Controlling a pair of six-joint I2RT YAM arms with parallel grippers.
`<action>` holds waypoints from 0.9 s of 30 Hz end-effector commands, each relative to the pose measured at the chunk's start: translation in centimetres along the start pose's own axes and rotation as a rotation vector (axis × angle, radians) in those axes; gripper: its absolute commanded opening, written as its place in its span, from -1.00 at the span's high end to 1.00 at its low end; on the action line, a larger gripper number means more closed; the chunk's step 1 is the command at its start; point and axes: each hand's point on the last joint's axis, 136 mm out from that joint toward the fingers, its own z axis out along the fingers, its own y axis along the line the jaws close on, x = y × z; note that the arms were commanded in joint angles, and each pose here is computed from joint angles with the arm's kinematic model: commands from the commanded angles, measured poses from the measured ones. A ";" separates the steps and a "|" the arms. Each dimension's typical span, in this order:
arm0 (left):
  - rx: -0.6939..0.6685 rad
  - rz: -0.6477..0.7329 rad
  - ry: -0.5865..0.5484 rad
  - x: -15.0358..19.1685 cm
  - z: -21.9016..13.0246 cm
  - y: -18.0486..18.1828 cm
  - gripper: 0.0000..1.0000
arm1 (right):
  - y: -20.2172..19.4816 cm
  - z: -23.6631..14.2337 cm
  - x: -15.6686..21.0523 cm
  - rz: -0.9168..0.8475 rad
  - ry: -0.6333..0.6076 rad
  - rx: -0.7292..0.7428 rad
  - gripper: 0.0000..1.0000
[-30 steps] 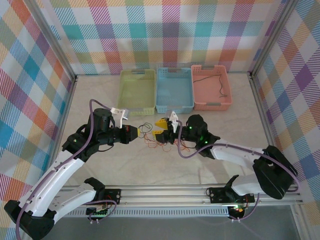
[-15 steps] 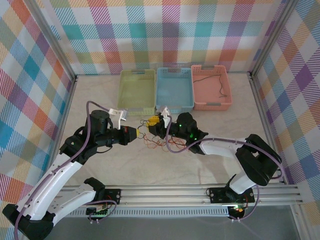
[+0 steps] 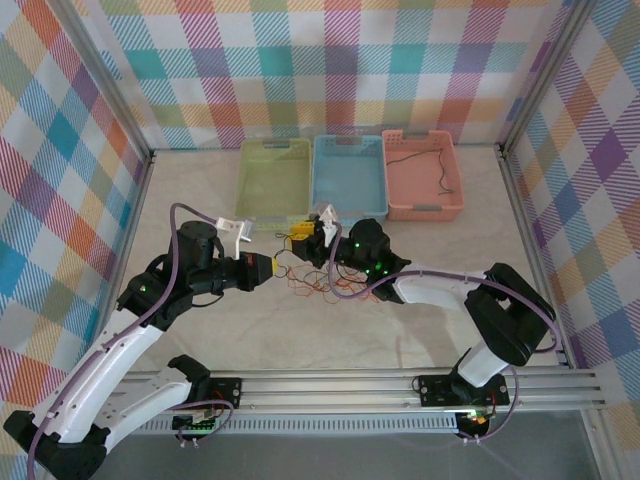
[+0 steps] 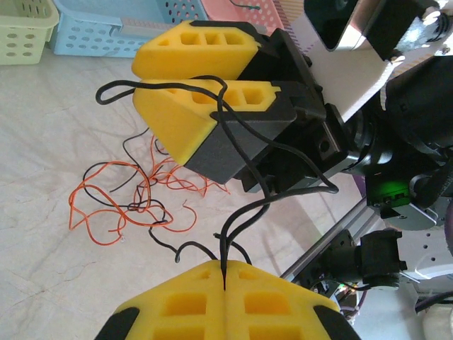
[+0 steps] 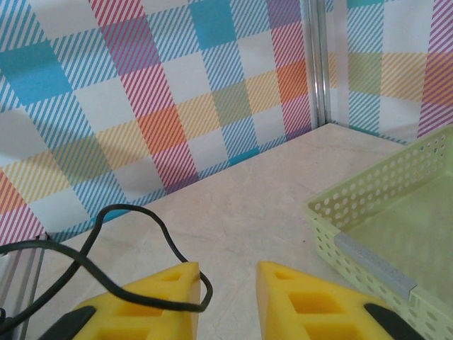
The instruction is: Untangle the cables
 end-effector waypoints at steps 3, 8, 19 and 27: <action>0.065 -0.004 0.023 0.9 -0.2 -1.1 1.00 | 0.4 0.0 -3.1 -0.010 -0.097 -0.002 0.52; 0.086 0.003 0.033 1.1 -0.5 -1.5 1.00 | 0.3 -0.6 -3.4 -0.031 -0.114 0.017 0.58; 0.157 -0.004 0.060 1.8 -0.6 -2.5 1.00 | -1.7 -0.2 -3.4 -0.085 -0.131 0.112 0.80; 0.148 -0.016 0.088 2.8 -0.2 -1.9 1.00 | -2.4 -0.6 -3.8 -0.099 -0.150 0.101 0.93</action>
